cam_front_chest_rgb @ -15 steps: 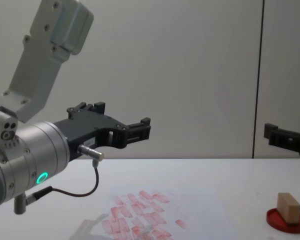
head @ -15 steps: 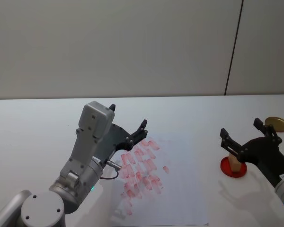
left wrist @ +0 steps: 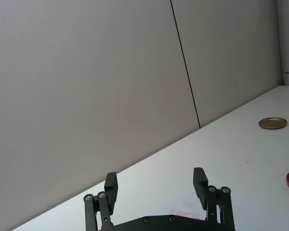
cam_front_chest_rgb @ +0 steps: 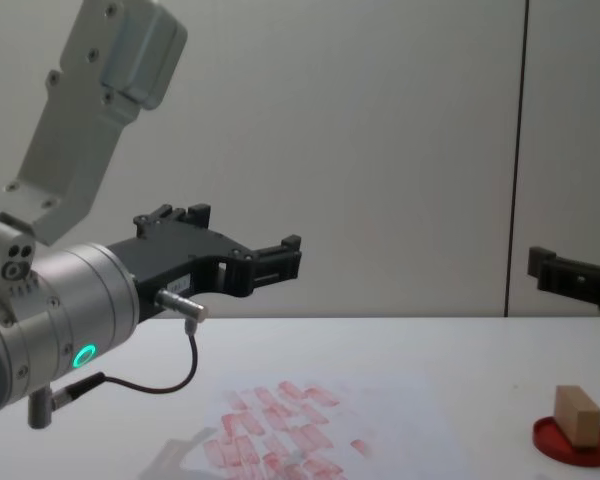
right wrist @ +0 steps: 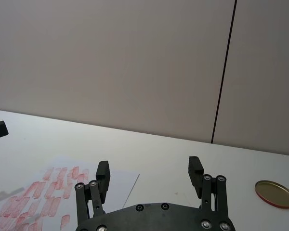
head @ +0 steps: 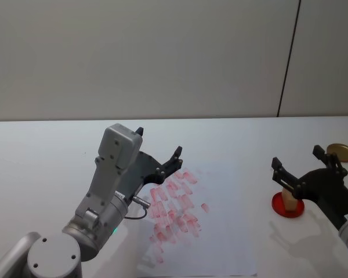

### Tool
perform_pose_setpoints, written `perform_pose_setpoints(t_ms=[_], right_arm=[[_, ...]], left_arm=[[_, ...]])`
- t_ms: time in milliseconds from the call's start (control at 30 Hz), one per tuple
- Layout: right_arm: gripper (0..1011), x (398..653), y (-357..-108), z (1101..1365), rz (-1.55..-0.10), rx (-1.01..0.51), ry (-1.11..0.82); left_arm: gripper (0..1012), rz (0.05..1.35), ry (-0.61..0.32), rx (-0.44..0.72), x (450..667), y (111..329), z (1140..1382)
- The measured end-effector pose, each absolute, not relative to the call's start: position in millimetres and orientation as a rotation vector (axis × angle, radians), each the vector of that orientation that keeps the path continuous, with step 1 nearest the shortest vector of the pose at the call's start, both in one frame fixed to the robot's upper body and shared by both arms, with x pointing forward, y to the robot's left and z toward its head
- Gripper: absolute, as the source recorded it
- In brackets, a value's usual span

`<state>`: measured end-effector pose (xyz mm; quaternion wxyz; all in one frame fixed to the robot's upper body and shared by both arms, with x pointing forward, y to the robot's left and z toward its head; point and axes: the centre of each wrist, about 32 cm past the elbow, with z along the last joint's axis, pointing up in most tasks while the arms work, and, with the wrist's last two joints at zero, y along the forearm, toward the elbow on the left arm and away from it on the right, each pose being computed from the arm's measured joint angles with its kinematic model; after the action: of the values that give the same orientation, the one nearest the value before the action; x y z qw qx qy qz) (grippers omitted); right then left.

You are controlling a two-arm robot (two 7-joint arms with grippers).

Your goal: Use the one hand to pick up the stamp and affix it onto the A4 paper.

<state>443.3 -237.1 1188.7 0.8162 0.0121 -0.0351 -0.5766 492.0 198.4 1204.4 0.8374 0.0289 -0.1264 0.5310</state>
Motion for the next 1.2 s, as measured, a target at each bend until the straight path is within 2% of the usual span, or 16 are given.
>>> perform_pose_setpoints(t_ms=[967, 1200], right_arm=[[1003, 443.3, -237.2, 1188.7, -1.231, 0.025, -0.074], [1003, 443.1, -237.4, 1190.8, -1.269, 0.004, -0.056]], left_arm=[[993, 1.124, -0.268, 0.061, 492.0, 198.4, 1204.4], [993, 1.124, -0.268, 0.061, 492.0, 198.4, 1204.4]])
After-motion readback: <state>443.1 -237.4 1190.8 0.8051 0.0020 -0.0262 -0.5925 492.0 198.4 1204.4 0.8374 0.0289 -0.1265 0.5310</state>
